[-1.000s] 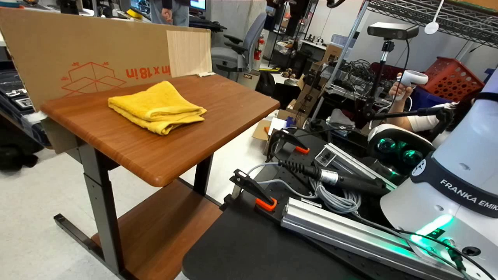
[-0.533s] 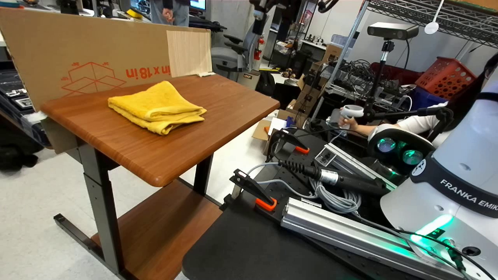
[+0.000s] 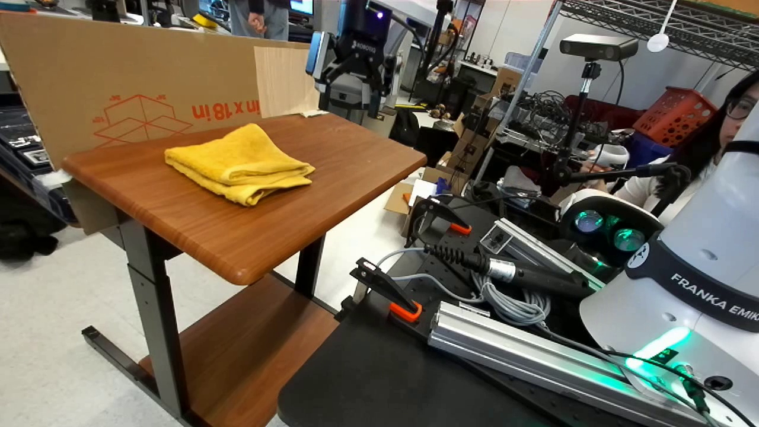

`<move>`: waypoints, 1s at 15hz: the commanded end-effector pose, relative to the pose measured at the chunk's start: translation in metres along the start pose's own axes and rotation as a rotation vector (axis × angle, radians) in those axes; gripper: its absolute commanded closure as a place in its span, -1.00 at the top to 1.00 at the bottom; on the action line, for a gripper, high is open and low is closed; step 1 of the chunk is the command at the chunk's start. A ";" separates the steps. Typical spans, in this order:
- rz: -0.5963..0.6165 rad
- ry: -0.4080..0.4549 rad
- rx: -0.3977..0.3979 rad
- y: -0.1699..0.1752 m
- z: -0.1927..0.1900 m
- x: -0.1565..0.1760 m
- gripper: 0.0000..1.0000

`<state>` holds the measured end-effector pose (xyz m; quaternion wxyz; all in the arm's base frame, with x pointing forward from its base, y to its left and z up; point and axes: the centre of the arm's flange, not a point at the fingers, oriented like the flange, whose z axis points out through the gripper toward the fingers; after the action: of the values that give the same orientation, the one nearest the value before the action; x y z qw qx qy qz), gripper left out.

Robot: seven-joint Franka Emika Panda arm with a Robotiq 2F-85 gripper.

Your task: Use the towel to wipe the table

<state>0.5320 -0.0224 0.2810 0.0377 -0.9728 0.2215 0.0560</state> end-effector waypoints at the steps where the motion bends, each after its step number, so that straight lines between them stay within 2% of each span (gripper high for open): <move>1: 0.003 -0.001 0.000 -0.001 0.002 0.003 1.00; 3: 0.006 0.005 0.002 -0.002 -0.001 0.005 1.00; 5: 0.083 0.017 0.054 -0.022 0.001 0.019 1.00; 9: 0.144 0.045 0.104 -0.097 0.002 0.042 1.00; 12: 0.201 0.050 0.117 -0.157 0.017 0.059 1.00; 15: 0.256 0.037 0.094 -0.187 0.048 0.070 1.00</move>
<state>0.6278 0.1031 0.2627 0.0757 -0.9446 0.3182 0.0289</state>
